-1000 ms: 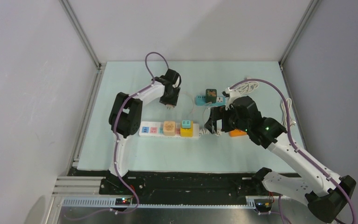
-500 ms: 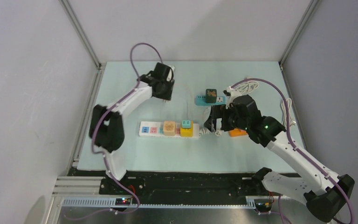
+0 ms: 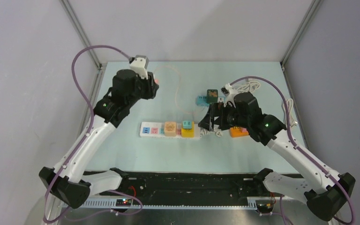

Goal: Insert the plug

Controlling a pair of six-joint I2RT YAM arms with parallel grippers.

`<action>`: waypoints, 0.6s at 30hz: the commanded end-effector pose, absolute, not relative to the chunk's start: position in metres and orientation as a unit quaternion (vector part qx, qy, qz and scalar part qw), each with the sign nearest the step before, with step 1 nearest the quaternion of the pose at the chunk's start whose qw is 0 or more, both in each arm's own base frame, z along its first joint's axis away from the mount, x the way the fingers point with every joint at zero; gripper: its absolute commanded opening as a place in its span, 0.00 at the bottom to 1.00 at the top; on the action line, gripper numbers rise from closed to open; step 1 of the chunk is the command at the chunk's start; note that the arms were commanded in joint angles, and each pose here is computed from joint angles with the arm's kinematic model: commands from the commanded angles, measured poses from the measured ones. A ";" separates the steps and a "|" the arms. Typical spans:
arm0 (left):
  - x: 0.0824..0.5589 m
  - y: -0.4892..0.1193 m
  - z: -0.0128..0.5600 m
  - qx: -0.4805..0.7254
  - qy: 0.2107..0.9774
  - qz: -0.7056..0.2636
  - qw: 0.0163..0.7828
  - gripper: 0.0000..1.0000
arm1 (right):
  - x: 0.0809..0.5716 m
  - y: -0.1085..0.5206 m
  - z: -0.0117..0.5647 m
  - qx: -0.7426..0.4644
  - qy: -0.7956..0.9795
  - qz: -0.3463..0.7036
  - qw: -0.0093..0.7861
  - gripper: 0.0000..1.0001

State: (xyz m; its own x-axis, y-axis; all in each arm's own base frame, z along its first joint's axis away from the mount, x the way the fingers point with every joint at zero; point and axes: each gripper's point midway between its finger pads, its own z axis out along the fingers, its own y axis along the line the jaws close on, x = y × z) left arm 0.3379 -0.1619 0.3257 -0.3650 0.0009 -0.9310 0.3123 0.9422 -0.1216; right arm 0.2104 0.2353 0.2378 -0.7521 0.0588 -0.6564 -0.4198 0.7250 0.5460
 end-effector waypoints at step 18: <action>0.219 -0.183 0.275 0.153 0.773 -0.230 0.571 0.13 | 0.180 0.378 0.343 -0.233 0.773 0.468 0.360 0.69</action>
State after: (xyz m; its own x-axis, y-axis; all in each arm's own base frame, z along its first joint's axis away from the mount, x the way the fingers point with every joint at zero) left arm 0.2263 -0.1790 0.2665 -0.3441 0.0200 -0.9387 0.4880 0.8579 -0.1606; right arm 0.1733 0.3623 0.3102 -0.6700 -0.0739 -0.7386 -0.6717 0.4840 0.5609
